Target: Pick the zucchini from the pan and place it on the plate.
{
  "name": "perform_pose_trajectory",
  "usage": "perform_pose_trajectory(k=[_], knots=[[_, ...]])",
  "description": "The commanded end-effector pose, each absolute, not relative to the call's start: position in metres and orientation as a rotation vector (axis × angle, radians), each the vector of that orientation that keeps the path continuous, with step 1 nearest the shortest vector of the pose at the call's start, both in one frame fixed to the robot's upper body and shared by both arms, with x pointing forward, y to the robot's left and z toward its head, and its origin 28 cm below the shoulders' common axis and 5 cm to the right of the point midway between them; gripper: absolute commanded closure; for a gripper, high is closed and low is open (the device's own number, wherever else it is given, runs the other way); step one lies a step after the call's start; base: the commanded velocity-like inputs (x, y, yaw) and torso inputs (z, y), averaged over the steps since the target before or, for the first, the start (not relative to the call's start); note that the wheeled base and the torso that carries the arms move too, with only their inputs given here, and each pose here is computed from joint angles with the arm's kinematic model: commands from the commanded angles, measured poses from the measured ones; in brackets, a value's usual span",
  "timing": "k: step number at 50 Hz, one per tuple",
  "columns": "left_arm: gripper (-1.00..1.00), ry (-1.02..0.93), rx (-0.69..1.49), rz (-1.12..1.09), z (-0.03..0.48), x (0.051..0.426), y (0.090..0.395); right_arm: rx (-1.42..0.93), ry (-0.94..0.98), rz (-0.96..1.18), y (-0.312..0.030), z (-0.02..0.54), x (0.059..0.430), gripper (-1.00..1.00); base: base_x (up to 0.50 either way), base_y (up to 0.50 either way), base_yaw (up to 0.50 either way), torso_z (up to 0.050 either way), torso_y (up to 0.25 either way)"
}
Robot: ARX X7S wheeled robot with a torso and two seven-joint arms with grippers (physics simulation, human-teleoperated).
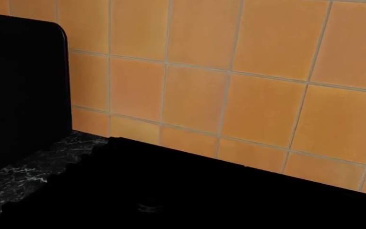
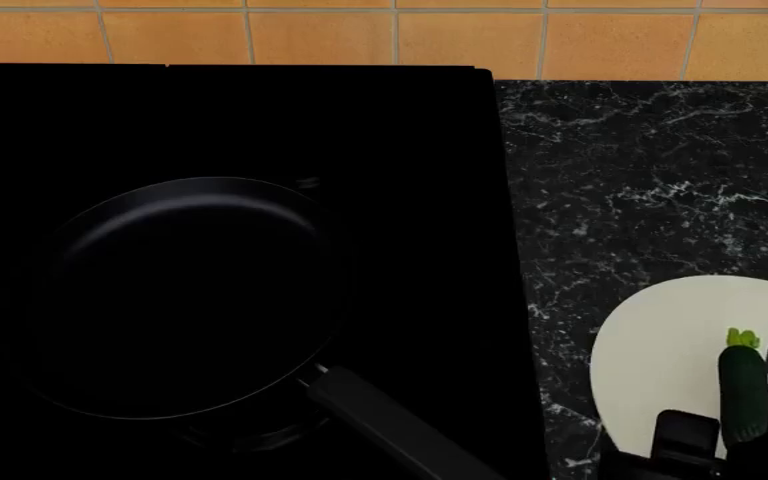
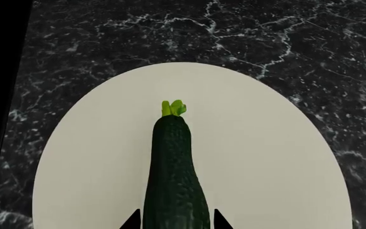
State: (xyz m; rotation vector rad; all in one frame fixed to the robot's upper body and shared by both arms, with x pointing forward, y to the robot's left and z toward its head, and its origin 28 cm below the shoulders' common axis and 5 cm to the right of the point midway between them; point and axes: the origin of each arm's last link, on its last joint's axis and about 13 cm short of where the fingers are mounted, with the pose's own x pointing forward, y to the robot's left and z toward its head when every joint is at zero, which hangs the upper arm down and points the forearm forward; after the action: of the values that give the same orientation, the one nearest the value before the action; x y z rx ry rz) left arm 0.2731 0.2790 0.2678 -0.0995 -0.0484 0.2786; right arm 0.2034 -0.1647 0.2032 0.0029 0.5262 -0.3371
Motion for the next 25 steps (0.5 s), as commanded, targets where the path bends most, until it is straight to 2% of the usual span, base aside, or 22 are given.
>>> perform_pose_trajectory(k=[1, 10, 11, 25], knots=[[-1.00, -0.027, -0.114, 0.266, 0.2620, 0.2776, 0.2784, 0.025, 0.525, -0.303, -0.1641, 0.1978, 0.2050, 1.00, 0.00, 0.00, 0.00, 0.000, 0.000], [-1.00, -0.030, -0.113, 0.268, 0.2638, 0.2760, 0.2779, 0.035, 0.528, -0.295, -0.1647, 0.1966, 0.2044, 1.00, 0.00, 0.00, 0.00, 0.000, 0.000], [-1.00, -0.029, -0.113, 0.268, 0.2636, 0.2759, 0.2778, 0.040, 0.528, -0.288, -0.1650, 0.1971, 0.2042, -1.00, 0.00, 0.00, 0.00, 0.000, 0.000], [-1.00, -0.027, -0.125, 0.268, 0.2609, 0.2763, 0.2799, 0.042, 0.499, -0.269, -0.1631, 0.2055, 0.1994, -1.00, 0.00, 0.00, 0.00, 0.000, 0.000]])
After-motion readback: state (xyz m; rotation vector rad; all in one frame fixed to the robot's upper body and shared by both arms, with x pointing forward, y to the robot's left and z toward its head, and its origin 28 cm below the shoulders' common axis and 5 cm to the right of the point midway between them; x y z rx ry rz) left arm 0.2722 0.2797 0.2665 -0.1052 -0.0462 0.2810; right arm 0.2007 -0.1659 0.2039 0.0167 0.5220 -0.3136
